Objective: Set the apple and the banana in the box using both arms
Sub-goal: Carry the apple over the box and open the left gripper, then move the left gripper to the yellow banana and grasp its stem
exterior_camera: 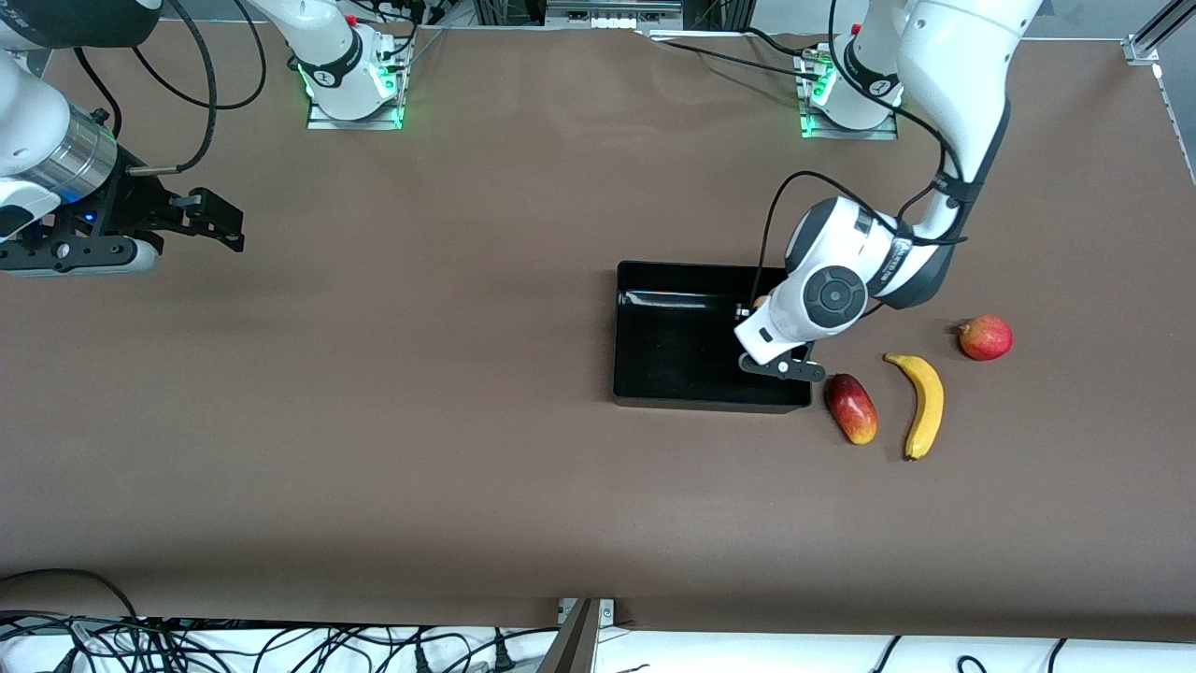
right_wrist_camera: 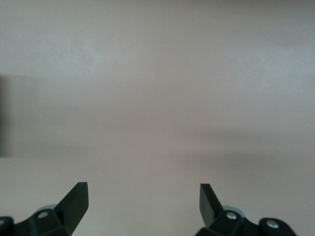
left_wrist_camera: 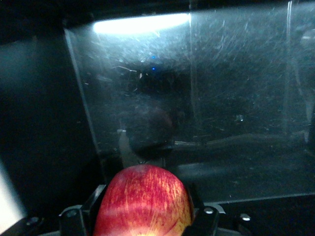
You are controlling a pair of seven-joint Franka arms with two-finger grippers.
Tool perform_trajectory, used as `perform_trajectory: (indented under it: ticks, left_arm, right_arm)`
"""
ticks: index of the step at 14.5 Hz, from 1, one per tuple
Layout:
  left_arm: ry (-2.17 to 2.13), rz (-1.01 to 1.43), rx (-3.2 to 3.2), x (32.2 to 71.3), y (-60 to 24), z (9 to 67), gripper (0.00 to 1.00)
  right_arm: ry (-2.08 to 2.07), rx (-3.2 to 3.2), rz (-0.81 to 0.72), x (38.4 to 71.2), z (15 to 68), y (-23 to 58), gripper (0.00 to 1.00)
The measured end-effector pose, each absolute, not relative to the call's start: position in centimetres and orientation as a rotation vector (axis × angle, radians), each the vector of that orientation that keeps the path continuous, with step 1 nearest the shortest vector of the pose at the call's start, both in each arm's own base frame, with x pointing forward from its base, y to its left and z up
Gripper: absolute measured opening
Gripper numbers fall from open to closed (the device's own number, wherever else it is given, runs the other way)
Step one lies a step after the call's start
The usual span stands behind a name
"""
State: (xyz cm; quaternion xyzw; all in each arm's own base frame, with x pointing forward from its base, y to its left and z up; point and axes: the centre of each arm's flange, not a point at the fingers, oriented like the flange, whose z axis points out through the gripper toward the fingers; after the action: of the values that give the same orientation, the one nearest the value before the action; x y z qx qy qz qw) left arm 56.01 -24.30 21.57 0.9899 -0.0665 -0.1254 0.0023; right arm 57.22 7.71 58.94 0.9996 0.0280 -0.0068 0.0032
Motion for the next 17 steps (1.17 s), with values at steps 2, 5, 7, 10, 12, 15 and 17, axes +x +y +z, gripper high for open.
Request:
perform_trajectory:
  ticks: [2, 5, 7, 10, 12, 15, 17]
  left_arm:
    - [-0.223, -0.398, 3.105, 55.4, -25.0, 20.7, 0.7]
    - [-0.22, -0.397, 3.107, 54.9, -26.1, 19.9, 0.7]
    - [-0.218, -0.4, 3.108, 54.8, -26.1, 19.7, 0.82]
    - [-0.209, -0.385, 3.108, 55.4, -26.0, 20.5, 0.99]
    - [-0.194, -0.39, 3.116, 56.8, -25.5, 23.8, 1.0]
    - [-0.157, -0.417, 3.123, 60.0, -22.8, 31.2, 1.0]
    - [-0.229, -0.388, 3.149, 62.1, -19.0, 34.2, 1.0]
  right_arm:
    - [0.088, 3.135, -0.008, 57.3, 59.0, 7.7, 1.0]
    - [0.088, 3.135, -0.007, 57.3, 59.0, 7.7, 1.0]
    - [0.088, 3.135, -0.007, 57.4, 59.0, 7.7, 1.0]
    - [0.088, 3.135, -0.007, 57.4, 59.0, 7.7, 1.0]
    - [0.088, 3.135, -0.007, 57.4, 58.9, 7.7, 1.0]
    - [0.088, 3.135, -0.007, 57.4, 58.9, 7.7, 1.0]
    - [0.088, 3.135, -0.007, 57.4, 58.9, 7.7, 1.0]
